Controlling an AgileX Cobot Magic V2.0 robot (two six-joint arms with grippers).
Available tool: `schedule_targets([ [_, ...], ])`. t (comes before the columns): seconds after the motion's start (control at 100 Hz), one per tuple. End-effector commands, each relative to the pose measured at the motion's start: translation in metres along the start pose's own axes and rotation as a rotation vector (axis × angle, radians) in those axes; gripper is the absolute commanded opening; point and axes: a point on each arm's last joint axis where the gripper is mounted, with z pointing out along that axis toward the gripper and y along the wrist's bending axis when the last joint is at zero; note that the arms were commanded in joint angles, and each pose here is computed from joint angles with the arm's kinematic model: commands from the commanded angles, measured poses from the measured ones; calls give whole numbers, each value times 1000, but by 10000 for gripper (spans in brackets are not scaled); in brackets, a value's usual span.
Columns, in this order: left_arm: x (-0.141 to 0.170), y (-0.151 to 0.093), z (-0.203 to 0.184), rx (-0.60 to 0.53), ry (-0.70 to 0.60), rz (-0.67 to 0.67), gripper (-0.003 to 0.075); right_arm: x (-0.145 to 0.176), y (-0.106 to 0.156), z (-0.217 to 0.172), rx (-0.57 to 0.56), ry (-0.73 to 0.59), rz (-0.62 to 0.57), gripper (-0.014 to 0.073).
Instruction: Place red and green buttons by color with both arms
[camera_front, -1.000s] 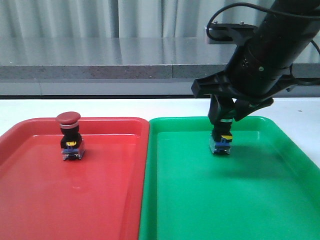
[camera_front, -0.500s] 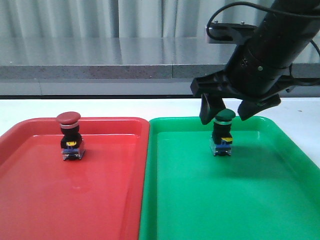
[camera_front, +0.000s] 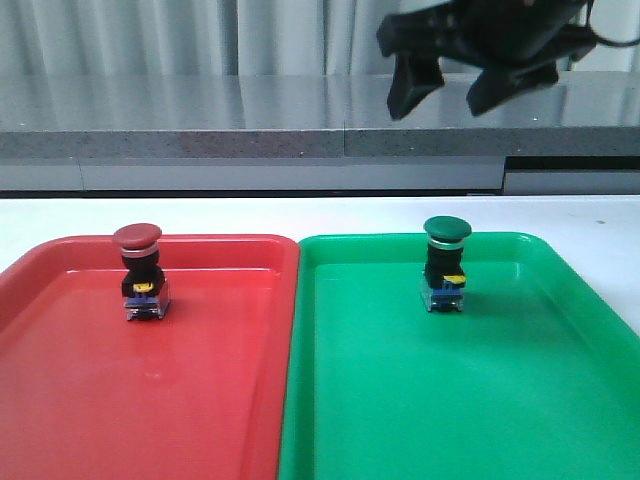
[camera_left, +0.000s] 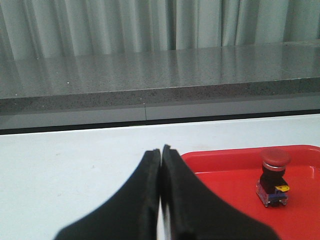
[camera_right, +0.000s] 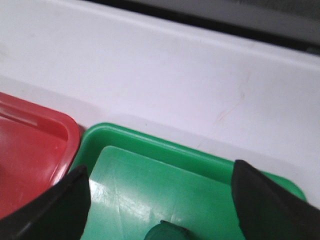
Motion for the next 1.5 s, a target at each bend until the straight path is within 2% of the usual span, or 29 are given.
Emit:
schedule_targets([
  [0.0, -1, -1, -2, 8, -89, -9, -19, -32, -1, -43, 2, -176, -37, 582],
  [0.21, -1, -1, -2, 8, -89, -9, -19, -44, -23, -97, 82, -250, -44, 582],
  [0.33, -1, -1, -2, 8, -89, -9, -19, -37, -36, -124, 132, -285, -44, 582],
  [0.6, -1, -1, -2, 8, -89, -9, -19, 20, -50, -169, 186, -334, -22, 582],
  [0.85, -1, -1, -2, 8, -89, -9, -19, 84, -48, -211, 209, -428, -32, 582],
  [1.1, -1, -1, -2, 8, -89, -9, -19, 141, -44, -235, 211, -508, -31, 582],
  [1.22, -1, -1, -2, 8, -89, -9, -19, 154, -43, -245, 212, -563, -34, 582],
  [1.39, -1, -1, -2, 8, -89, -9, -19, 156, -42, -250, 212, -592, -37, 574],
  [1.49, -1, -1, -2, 8, -89, -9, -19, 157, -42, -250, 213, -591, -37, 474],
])
